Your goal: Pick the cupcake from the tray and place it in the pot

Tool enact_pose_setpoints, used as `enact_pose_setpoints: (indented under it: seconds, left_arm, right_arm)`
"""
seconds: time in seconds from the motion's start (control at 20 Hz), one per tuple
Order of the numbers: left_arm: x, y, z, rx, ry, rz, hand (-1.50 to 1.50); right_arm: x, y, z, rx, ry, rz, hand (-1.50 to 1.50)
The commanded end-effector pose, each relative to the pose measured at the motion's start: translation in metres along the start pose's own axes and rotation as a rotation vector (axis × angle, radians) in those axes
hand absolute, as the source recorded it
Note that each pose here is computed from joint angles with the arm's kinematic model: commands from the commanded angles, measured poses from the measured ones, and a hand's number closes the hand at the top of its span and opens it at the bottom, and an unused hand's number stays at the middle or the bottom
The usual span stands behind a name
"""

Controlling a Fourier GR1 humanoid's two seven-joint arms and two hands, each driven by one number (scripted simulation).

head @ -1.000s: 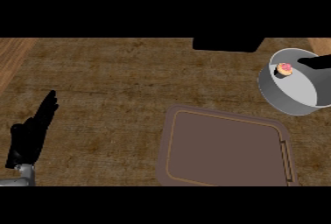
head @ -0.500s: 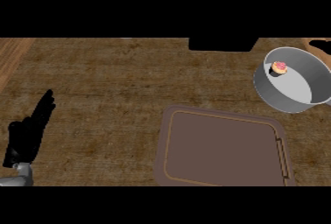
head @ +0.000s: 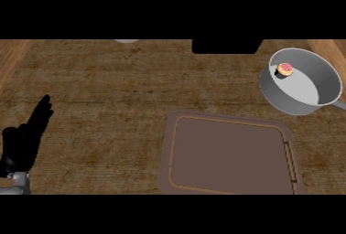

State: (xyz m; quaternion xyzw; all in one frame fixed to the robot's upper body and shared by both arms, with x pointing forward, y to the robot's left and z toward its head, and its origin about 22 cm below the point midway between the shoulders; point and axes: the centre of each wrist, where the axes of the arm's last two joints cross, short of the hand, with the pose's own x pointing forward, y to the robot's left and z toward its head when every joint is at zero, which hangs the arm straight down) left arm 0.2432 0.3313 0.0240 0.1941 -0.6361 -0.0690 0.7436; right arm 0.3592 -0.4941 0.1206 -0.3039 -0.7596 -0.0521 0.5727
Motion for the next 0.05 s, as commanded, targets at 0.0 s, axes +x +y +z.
enact_pose_setpoints:
  seconds: [0.0]
  left_arm:
    - [-0.0057,-0.0144,0.0065,-0.008,-0.005,-0.006,0.00]
  right_arm:
    - [-0.0185,-0.0270,0.0178,-0.021,0.010,-0.041,-1.50]
